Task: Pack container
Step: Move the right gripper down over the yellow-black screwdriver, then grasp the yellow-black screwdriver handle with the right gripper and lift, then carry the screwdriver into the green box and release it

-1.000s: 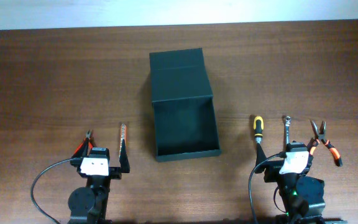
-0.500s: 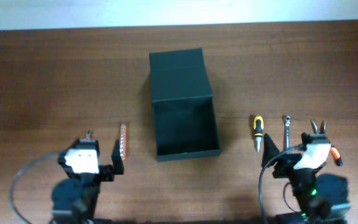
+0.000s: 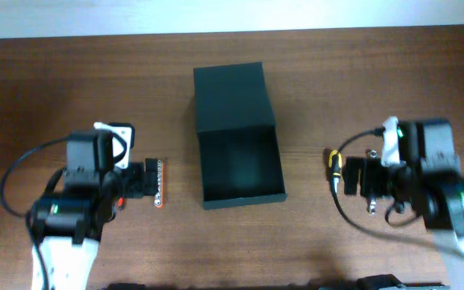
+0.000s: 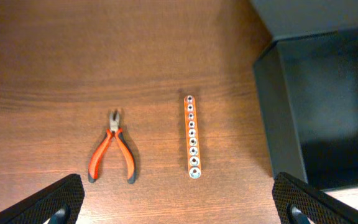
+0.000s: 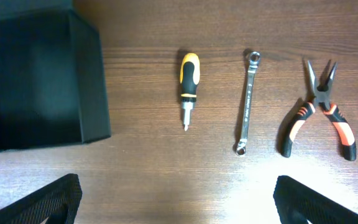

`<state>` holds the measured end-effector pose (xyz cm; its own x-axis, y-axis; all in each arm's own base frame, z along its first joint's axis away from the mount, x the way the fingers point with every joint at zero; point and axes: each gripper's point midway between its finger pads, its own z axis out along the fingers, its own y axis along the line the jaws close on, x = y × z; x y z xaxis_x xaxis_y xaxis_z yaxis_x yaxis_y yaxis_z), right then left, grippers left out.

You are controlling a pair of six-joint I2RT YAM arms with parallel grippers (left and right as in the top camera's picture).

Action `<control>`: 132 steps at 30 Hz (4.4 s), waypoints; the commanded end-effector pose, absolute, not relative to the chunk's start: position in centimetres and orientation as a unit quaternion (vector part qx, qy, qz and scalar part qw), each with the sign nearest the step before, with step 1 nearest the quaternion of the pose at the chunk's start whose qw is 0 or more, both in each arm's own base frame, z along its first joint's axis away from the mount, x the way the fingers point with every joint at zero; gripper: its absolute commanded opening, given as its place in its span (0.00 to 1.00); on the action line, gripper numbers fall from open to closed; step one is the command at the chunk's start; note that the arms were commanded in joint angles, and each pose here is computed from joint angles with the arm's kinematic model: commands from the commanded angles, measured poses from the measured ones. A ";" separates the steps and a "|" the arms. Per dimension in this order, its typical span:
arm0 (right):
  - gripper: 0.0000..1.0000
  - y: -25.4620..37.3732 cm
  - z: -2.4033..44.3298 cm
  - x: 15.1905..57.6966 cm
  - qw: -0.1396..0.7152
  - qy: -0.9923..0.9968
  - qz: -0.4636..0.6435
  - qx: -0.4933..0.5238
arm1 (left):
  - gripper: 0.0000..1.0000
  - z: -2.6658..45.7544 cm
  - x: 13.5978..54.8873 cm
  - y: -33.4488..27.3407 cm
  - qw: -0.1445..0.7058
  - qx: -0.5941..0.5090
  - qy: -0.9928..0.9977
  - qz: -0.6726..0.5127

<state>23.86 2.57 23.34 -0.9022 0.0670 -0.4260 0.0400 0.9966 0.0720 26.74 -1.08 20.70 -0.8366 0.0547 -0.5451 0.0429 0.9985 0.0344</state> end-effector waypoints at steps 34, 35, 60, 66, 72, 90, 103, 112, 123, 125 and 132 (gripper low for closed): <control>0.99 1.0 1.9 29.8 0.019 0.996 0.021 0.088 | 0.99 17.2 28.3 -1.3 0.213 0.024 0.977 0.012; 0.99 1.0 1.8 29.9 0.022 0.996 0.021 0.087 | 0.99 17.2 28.3 -1.3 0.213 0.024 0.977 0.012; 0.87 1.0 -1.5 31.1 0.015 0.998 0.020 0.053 | 0.99 17.2 28.4 -1.2 0.213 0.024 0.977 0.012; 0.53 1.0 -1.5 31.1 0.015 0.998 0.020 0.053 | 0.99 17.2 28.4 -1.2 0.214 0.024 0.977 0.012; 0.25 1.0 -1.5 31.1 0.015 0.998 0.020 0.053 | 0.99 17.2 28.4 -1.2 0.213 0.024 0.977 0.012; 0.04 1.1 -1.5 31.5 0.022 0.998 0.022 0.053 | 0.99 17.2 28.4 -1.2 0.214 0.024 0.977 0.012; 0.04 1.3 -1.4 33.1 0.054 0.997 0.030 0.052 | 0.99 17.2 28.5 -1.2 0.215 0.024 0.976 0.012; 0.04 1.3 -1.2 33.7 0.065 0.996 0.031 0.052 | 0.99 17.2 28.5 -1.2 0.215 0.024 0.976 0.012; 0.04 3.2 9.0 37.7 0.164 0.986 0.035 -0.009 | 0.99 17.2 28.5 -1.1 0.216 0.023 0.976 0.016; 0.04 5.9 11.8 37.6 0.188 0.978 0.042 -0.077 | 0.99 17.2 28.5 -1.1 0.216 0.023 0.976 0.016; 0.04 19.7 17.1 30.7 0.183 0.854 0.102 -0.476 | 0.99 17.3 28.5 -0.6 0.216 0.022 0.976 0.031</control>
